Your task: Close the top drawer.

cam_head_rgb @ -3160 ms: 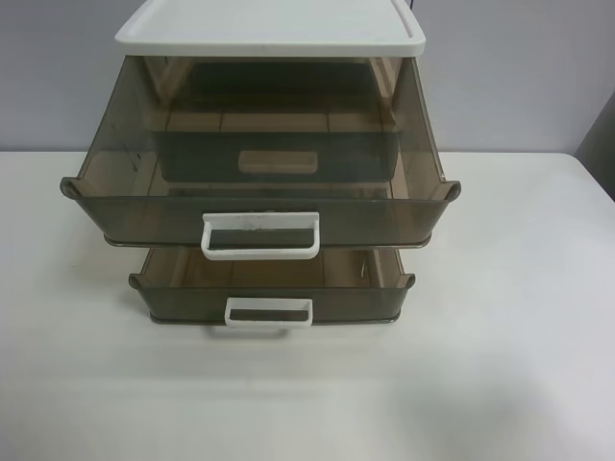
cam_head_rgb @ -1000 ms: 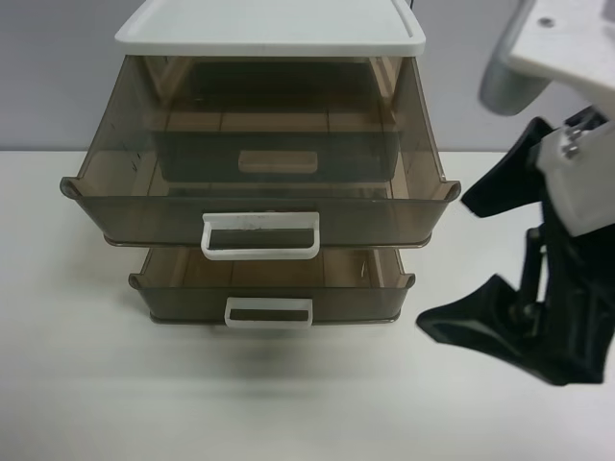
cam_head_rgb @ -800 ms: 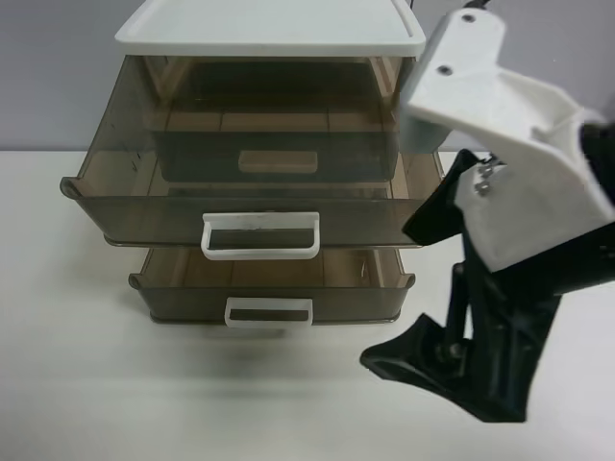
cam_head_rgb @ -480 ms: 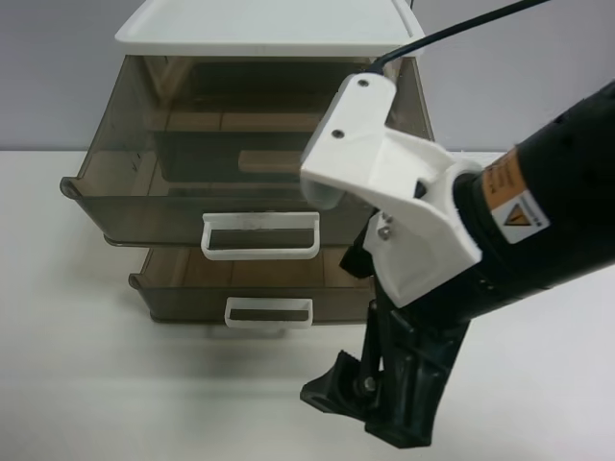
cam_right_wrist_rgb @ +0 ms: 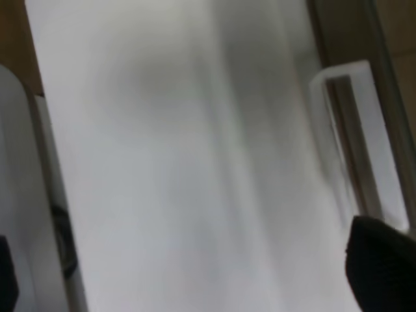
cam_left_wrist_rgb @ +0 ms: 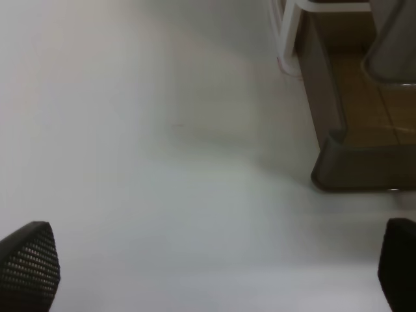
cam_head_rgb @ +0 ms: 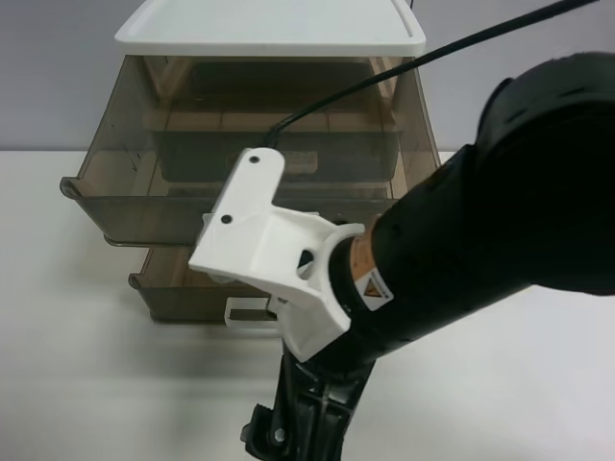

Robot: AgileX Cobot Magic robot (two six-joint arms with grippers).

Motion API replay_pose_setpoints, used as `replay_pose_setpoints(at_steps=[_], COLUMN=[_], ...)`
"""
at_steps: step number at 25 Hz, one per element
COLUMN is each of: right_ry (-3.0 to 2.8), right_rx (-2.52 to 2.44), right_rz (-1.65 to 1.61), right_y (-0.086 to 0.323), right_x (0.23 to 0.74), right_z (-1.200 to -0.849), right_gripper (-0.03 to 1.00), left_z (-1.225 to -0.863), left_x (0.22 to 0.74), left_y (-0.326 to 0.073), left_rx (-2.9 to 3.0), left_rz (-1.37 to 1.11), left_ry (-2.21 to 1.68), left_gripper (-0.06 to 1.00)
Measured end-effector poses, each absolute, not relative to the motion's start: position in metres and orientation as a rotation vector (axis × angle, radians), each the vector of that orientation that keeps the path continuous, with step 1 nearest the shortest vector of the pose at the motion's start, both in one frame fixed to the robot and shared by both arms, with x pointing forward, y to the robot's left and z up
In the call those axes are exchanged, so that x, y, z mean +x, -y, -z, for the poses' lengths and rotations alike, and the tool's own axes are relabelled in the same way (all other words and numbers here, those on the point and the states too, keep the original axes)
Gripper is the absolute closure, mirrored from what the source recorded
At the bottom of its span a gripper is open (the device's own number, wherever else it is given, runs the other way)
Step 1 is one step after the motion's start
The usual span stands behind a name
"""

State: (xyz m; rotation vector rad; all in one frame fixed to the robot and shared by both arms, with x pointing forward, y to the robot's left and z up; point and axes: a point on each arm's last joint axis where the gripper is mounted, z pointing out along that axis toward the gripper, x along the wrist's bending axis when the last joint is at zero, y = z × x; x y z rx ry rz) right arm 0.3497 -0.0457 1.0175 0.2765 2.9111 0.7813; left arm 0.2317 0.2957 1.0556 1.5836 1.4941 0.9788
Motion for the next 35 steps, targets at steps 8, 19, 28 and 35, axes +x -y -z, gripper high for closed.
replay_pose_setpoints(at_steps=[8,19,28,35], right_ry=[-2.916,-2.803,-2.71,-2.655], right_rx=[0.183,0.169,0.154,0.107], right_rz=[-0.667,-0.591,-0.583,-0.517], right_y=[0.008,-0.004,-0.011,-0.007], right_x=[0.359,0.362,0.371,0.379], right_z=[-0.995,-0.988,-1.011,-1.014], right_gripper=[-0.03,-0.03,-0.02,-0.02], left_z=[-1.056,-1.056,-1.056,-1.056], left_x=[0.232,0.232,0.232,0.232], left_y=[-0.296,-0.296,-0.296,-0.296], left_rx=[1.584,1.583,1.583,1.583], left_rz=[-0.979,-0.978,-0.978,-0.978], left_ry=[-1.494,-1.494,-1.494,-1.494], left_gripper=[-0.05,-0.05,-0.05,-0.05])
